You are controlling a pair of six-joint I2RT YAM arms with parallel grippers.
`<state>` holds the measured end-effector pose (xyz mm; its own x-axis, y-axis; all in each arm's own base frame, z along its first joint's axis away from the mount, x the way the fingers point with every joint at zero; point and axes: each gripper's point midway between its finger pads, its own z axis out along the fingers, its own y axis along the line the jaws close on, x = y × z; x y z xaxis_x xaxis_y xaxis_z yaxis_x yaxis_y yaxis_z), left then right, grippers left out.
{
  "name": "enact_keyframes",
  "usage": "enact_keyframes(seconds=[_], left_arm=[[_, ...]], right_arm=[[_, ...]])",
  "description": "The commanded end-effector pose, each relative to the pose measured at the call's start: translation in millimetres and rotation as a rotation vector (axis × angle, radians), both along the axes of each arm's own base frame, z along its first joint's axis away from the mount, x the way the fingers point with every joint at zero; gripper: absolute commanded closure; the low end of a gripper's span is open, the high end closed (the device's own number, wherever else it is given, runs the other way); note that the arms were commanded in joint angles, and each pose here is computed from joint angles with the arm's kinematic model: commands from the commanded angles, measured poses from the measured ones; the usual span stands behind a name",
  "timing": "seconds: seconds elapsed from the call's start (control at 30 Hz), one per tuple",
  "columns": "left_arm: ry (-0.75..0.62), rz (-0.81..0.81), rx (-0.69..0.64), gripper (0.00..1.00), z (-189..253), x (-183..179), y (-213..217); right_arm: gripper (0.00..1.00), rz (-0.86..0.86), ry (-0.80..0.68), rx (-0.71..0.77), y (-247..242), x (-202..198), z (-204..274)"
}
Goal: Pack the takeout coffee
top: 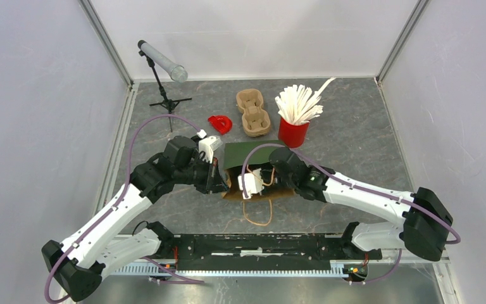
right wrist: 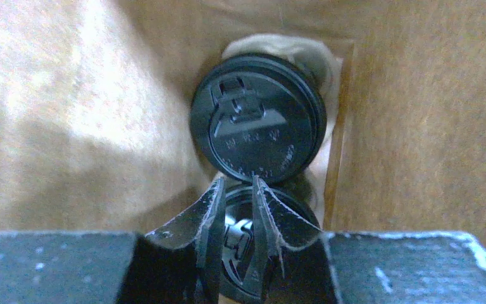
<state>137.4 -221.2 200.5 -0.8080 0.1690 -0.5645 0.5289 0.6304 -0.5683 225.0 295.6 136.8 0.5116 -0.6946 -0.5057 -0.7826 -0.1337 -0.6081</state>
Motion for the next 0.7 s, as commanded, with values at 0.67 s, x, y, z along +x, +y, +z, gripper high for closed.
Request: enact_keyframes(seconds=[0.67], left_arm=[[-0.027, 0.029, -0.015, 0.98, 12.0, 8.5, -1.8]], right_arm=[[0.75, 0.095, -0.062, 0.225, 68.7, 6.7, 26.9]])
